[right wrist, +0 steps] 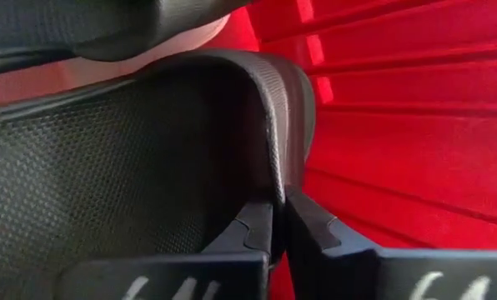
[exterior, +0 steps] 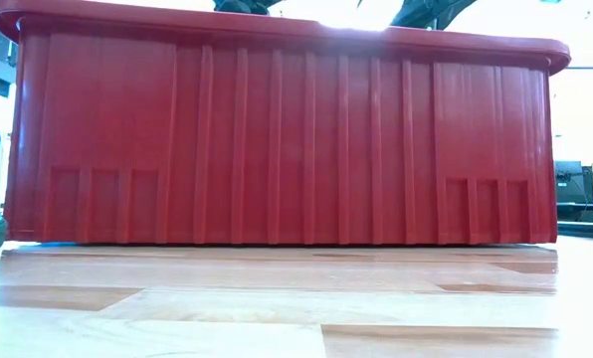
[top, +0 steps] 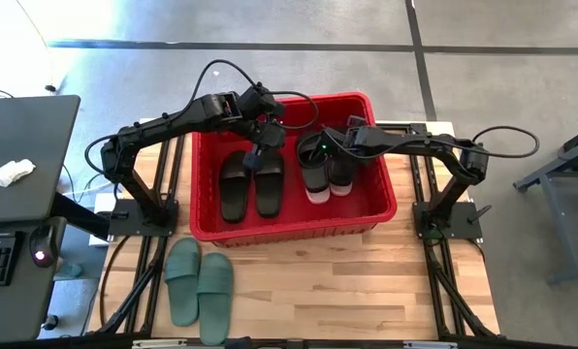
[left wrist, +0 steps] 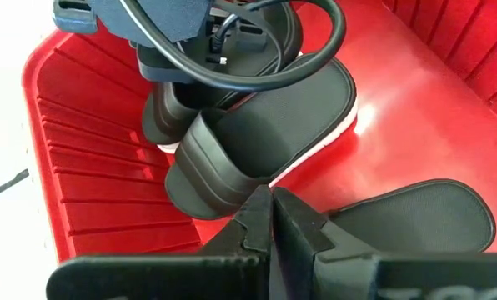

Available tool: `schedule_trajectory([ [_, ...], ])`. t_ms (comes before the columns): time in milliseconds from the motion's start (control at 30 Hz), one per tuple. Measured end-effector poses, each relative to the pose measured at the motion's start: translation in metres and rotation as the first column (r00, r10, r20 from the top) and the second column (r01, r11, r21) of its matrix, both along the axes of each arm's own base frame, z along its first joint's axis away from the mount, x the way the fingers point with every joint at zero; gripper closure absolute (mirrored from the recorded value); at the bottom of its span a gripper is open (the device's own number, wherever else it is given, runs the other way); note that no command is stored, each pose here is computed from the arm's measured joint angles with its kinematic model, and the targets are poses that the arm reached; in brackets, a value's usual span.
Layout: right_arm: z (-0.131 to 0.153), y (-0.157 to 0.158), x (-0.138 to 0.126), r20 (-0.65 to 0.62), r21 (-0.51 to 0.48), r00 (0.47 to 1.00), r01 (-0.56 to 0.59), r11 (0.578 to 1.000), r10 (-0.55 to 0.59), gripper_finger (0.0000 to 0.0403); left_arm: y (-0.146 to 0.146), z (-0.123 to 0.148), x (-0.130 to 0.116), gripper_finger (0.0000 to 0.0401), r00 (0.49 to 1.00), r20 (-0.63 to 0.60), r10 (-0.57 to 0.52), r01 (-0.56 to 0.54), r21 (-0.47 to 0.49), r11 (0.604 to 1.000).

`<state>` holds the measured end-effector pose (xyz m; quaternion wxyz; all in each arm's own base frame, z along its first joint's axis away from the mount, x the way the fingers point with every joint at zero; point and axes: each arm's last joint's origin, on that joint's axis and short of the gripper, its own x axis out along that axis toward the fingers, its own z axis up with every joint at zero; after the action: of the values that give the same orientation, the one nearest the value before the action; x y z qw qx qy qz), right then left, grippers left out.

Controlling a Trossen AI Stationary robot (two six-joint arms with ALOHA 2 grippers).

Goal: Pick and place slides into bin
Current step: Stack the black slipper on top of the pink slipper in the red bin

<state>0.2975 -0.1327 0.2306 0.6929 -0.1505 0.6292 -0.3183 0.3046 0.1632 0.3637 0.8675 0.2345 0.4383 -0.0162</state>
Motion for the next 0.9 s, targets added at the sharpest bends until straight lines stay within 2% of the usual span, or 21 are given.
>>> schedule_trajectory([
  [200,-0.0008,0.0011,-0.0005,-0.012,0.03,1.0,-0.023,0.999,0.024,0.0378,0.0,0.0,0.0,0.0398,1.0,0.0,0.0,0.0,0.0,1.0],
  [900,-0.0013,0.0015,-0.002,-0.033,0.05,0.999,-0.04,0.998,0.042,0.0213,-0.0001,0.0,0.0,0.0398,1.0,0.0,0.0,0.0,0.0,1.0],
])
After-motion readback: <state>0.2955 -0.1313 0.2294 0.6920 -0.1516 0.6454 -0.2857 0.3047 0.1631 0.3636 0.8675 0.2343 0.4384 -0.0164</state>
